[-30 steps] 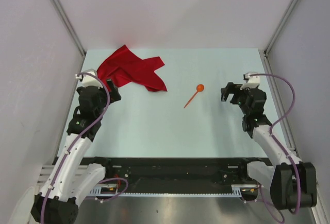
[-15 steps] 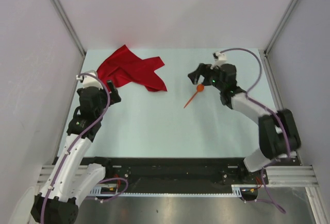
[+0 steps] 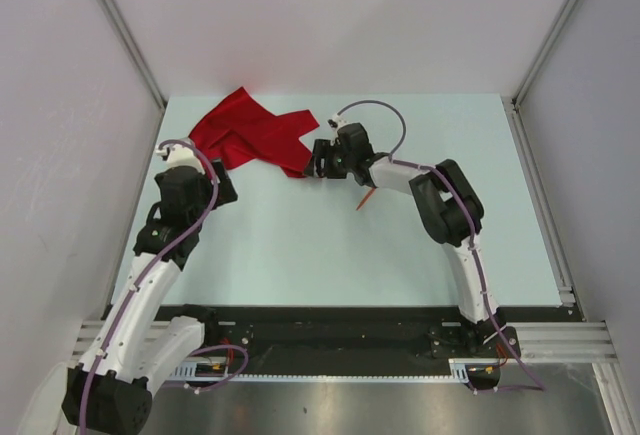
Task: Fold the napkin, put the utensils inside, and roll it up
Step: Move the napkin to the centre of the board
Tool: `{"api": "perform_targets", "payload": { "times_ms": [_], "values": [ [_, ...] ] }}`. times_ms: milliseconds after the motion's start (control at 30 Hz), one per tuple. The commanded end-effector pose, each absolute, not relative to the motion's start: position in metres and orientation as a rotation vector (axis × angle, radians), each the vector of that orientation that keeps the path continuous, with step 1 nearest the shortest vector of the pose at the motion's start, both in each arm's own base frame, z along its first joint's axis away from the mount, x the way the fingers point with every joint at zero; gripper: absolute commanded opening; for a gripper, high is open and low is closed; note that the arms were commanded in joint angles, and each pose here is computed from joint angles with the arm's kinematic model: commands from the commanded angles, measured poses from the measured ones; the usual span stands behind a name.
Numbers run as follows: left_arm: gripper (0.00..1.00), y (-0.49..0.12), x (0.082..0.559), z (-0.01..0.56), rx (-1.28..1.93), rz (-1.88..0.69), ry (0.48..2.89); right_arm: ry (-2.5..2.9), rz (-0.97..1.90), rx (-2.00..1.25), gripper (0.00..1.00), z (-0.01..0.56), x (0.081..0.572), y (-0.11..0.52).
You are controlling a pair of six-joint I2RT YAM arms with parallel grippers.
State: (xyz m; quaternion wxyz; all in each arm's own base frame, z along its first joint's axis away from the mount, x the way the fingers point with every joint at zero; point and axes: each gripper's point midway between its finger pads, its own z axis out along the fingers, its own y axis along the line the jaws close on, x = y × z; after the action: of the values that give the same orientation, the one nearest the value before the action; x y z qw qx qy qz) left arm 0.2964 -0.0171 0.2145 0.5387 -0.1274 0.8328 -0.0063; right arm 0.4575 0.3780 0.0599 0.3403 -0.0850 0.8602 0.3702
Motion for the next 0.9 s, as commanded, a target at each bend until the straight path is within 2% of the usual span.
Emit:
{"api": "perform_targets", "payload": {
  "times_ms": [0,133,167,267,433,533,567,733,867],
  "values": [
    [1.0,-0.024,0.3,0.218,-0.301,-0.06,1.97,2.311,0.878,-0.139,0.66,0.052,0.472,0.381],
    [1.0,-0.026,0.3,0.217,-0.298,-0.071,1.978,2.37,0.753,-0.086,0.61,0.033,0.469,0.37],
    [1.0,-0.027,0.3,0.216,-0.297,-0.079,1.979,2.376,0.734,-0.075,0.55,0.033,0.47,0.369],
    [1.0,-0.03,0.3,0.213,-0.297,-0.096,1.988,2.404,0.689,-0.045,0.45,0.026,0.472,0.363],
    [1.0,-0.046,0.301,0.203,-0.279,-0.189,2.024,2.441,0.672,-0.065,0.36,0.019,0.474,0.361],
    [1.0,-0.054,0.3,0.19,-0.291,-0.24,2.055,2.445,0.685,-0.079,0.19,0.02,0.476,0.36],
    [1.0,-0.056,0.3,0.186,-0.297,-0.252,2.063,2.446,0.684,-0.079,0.0,0.021,0.478,0.358],
    [1.0,-0.061,0.292,0.163,-0.33,-0.283,2.107,2.438,0.652,-0.01,0.0,0.039,0.483,0.329],
    [0.99,-0.055,0.286,0.147,-0.374,-0.248,2.139,2.441,0.599,0.089,0.0,0.05,0.482,0.27]
  ]
}}
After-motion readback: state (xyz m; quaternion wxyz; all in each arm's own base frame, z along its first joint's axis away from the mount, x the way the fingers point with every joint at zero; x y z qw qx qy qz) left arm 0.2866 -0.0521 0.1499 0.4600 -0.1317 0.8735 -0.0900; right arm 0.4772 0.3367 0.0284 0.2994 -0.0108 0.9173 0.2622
